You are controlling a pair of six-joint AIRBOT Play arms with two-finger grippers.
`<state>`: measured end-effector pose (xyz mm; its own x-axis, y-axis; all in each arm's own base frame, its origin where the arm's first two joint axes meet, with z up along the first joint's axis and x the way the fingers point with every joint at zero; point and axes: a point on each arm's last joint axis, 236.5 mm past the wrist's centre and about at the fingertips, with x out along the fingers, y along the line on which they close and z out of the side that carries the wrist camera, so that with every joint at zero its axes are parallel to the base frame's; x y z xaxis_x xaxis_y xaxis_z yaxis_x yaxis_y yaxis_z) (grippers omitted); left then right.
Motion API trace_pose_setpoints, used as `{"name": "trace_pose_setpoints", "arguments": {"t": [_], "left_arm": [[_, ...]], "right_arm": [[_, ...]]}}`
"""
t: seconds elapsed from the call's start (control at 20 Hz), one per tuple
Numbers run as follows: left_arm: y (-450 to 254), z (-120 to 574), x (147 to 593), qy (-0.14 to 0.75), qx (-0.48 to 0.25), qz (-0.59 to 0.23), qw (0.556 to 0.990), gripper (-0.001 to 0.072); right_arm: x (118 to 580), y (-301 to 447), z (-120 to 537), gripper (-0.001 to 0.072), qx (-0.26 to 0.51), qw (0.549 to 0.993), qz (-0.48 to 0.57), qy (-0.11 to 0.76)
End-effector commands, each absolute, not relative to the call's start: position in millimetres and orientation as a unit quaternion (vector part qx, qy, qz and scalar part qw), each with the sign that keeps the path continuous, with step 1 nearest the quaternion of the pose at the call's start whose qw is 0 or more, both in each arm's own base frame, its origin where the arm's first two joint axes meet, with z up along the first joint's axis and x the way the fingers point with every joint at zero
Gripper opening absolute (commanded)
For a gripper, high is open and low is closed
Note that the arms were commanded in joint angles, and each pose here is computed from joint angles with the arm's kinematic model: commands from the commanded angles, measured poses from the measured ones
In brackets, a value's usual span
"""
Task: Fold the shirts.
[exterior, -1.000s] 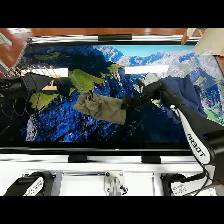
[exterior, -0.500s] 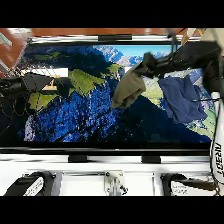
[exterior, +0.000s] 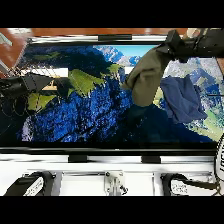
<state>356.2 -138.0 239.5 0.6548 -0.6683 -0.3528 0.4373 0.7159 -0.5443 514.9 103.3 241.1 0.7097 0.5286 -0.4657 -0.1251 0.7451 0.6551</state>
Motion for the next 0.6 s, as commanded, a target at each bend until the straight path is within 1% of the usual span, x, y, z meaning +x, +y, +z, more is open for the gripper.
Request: {"name": "trace_pose_setpoints", "arguments": {"t": [0.0,0.15,0.25,0.4,0.55], "left_arm": [[-138,239,356,0.275,-0.211,-0.313,0.884,0.003],[-138,239,356,0.275,-0.21,-0.313,0.885,0.003],[-138,238,356,0.275,-0.209,-0.313,0.885,0.003],[-139,237,354,0.279,-0.209,-0.316,0.883,0.003],[-142,236,351,0.285,-0.209,-0.321,0.879,0.003]], "right_arm": [[572,44,275,0.0057,0.337,0.915,0.115,0.19],[604,-9,310,0.0057,0.392,0.916,0.064,0.058],[614,-51,320,0.0057,0.381,0.924,0.019,-0.005],[625,-98,295,0.0057,0.33,0.943,-0.033,-0.014],[640,-121,239,0.0057,0.288,0.955,-0.064,0.037]]}}
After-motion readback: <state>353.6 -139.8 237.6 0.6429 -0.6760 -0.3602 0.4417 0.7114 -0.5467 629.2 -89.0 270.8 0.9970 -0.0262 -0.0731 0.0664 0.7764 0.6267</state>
